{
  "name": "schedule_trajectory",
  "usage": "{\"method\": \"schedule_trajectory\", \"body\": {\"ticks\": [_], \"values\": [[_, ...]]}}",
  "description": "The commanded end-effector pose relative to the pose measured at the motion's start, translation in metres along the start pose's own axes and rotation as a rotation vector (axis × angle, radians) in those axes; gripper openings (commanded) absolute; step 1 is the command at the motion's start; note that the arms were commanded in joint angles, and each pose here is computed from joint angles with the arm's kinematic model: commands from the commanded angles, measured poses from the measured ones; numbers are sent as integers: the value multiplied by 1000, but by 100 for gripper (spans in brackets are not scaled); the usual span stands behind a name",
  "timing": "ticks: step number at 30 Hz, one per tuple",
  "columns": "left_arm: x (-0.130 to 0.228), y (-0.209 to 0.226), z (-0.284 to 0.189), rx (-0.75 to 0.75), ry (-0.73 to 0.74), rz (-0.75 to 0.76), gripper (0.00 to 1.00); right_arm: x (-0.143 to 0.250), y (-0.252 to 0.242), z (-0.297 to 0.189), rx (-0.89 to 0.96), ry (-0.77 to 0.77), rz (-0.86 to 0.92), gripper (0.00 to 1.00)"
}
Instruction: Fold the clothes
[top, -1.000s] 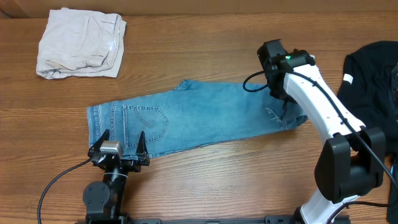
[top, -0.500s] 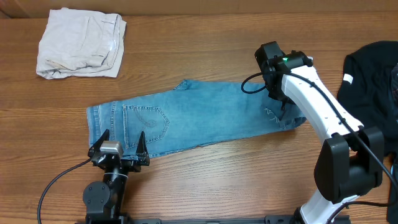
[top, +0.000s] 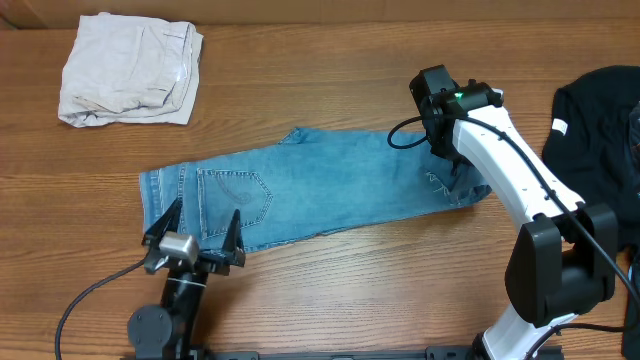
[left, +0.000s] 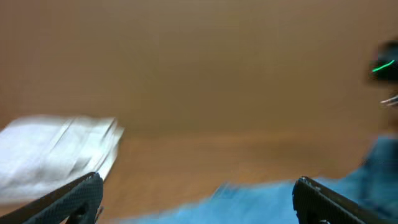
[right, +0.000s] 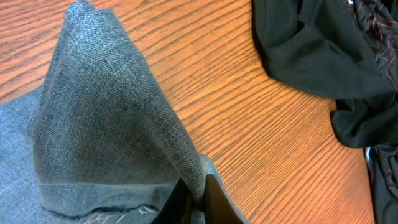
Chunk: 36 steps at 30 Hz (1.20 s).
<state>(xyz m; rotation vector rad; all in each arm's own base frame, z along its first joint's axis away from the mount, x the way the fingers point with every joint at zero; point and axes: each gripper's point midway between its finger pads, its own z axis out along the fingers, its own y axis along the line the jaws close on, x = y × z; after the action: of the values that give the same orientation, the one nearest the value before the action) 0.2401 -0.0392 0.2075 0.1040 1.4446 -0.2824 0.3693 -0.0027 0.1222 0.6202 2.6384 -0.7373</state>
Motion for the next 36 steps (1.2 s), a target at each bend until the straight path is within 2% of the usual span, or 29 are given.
{"method": "schedule_trajectory", "body": {"ticks": [1,4,6,9,11,14,17,19,23,28,29,31,34,36], "values": [[-16,-33,-4,185,-37,-44,100,-7,-7,-1,15,-27,31,4],[-26,-37,-6,197,-19,-71,100,-7,-6,-1,13,-29,33,4],[-47,-42,-6,207,7,-74,100,-8,-6,-1,10,-31,36,4],[-80,-56,2,260,150,-62,100,-7,-4,-1,-1,-25,39,4],[-92,-74,7,377,236,-54,100,-7,-3,0,-8,-18,44,4],[-103,-113,12,682,344,-150,100,-6,-5,5,-30,18,65,4],[-92,-129,19,886,416,-258,100,-5,-8,12,-53,59,94,4],[-84,-131,29,915,453,-313,100,-5,-11,15,-63,80,111,4],[-29,-149,63,857,643,-434,100,-7,-13,16,-63,78,88,4],[39,-193,83,740,837,-459,100,-13,-13,12,-73,65,98,4],[48,-203,87,728,851,-451,96,-15,-13,10,-75,64,100,4],[61,-218,92,713,867,-450,77,-17,-13,8,-78,62,102,4],[83,-234,107,664,866,-472,41,-17,-12,5,-94,70,103,4],[95,-239,116,647,860,-496,33,-16,-11,5,-99,75,103,4]]}}
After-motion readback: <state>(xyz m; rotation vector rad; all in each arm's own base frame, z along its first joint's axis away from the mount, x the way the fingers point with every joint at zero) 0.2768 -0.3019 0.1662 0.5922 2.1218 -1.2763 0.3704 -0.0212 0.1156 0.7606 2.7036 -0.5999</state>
